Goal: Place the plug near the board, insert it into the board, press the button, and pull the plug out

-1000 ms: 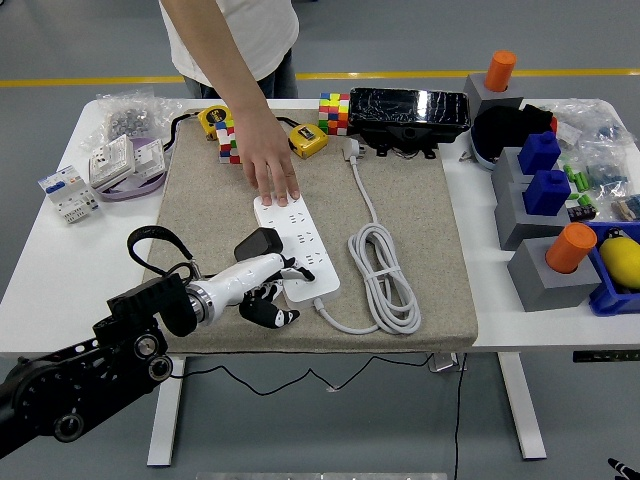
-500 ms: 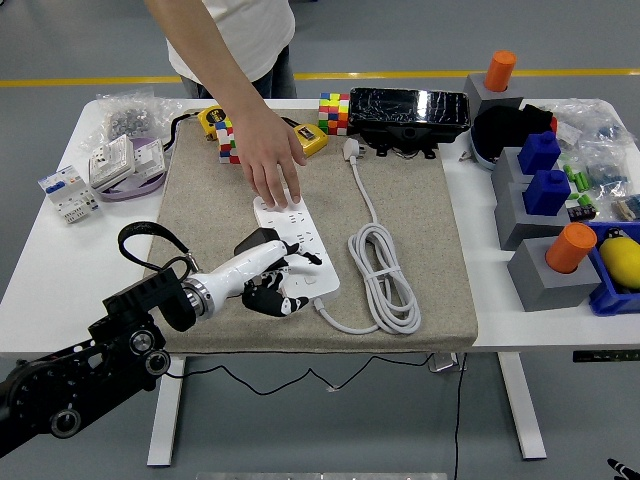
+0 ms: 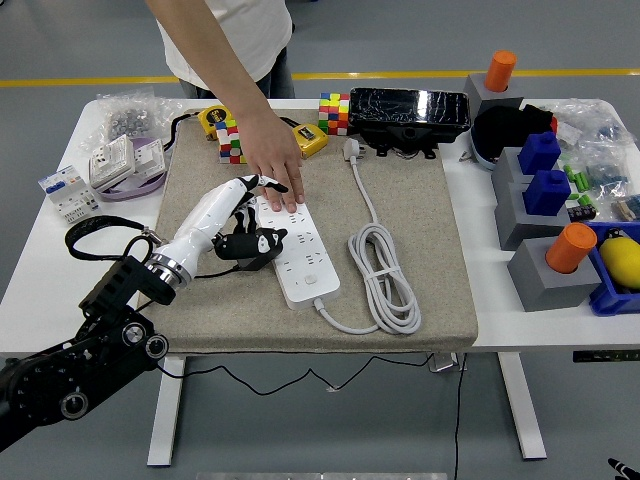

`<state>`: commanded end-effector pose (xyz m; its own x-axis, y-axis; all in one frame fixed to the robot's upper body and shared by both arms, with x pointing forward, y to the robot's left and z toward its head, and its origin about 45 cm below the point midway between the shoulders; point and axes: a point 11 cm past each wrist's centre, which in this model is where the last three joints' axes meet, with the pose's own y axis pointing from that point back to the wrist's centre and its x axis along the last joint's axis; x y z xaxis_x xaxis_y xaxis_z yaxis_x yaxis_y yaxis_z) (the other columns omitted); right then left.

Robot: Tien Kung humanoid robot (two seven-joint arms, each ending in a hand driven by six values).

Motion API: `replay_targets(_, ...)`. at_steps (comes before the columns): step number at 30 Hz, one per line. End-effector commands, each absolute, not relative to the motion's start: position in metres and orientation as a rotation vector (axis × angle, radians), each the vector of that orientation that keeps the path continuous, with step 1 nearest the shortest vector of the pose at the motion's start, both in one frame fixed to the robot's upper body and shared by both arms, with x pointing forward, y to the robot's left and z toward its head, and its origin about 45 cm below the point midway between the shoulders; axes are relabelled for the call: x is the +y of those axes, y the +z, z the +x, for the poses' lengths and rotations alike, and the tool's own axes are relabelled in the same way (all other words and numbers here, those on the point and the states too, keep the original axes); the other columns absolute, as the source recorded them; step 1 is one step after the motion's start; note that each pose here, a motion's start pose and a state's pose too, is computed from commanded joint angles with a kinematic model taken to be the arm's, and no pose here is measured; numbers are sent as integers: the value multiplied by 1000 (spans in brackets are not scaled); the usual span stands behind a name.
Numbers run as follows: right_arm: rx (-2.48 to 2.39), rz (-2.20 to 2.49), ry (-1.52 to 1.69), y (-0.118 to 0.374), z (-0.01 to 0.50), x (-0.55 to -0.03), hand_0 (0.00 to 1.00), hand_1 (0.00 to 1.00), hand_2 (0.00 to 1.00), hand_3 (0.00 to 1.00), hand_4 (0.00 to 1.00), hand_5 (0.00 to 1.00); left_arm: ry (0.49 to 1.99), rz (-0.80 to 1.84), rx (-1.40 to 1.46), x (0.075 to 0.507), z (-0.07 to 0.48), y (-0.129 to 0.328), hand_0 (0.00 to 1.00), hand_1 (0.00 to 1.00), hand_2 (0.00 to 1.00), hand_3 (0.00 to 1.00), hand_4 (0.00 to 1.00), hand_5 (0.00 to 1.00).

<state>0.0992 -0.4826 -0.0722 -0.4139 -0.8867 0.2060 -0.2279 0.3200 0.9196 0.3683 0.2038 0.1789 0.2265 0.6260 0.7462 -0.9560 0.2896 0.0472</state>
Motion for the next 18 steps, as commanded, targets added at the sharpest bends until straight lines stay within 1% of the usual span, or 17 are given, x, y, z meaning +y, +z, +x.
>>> replay_targets(1,-1839,990,-1114,-72,99,-482,572,630,609,539,885,411,1179,587,-683,206,368,177,486,615,561,612,932,245)
replay_targets(6,-1837,990,-1117,-73,98,-482,572,630,609,539,885,411,1192,649,-654,211,367,166,486,615,561,612,932,245)
replay_targets(7,-1838,990,-1118,-73,98,-481,572,630,609,538,884,411,1189,672,-650,212,367,163,491,629,573,579,914,218)
replay_targets(18,-1842,989,-1117,-72,99,-482,572,630,609,539,884,411,1193,723,-627,216,368,155,500,625,563,585,911,198)
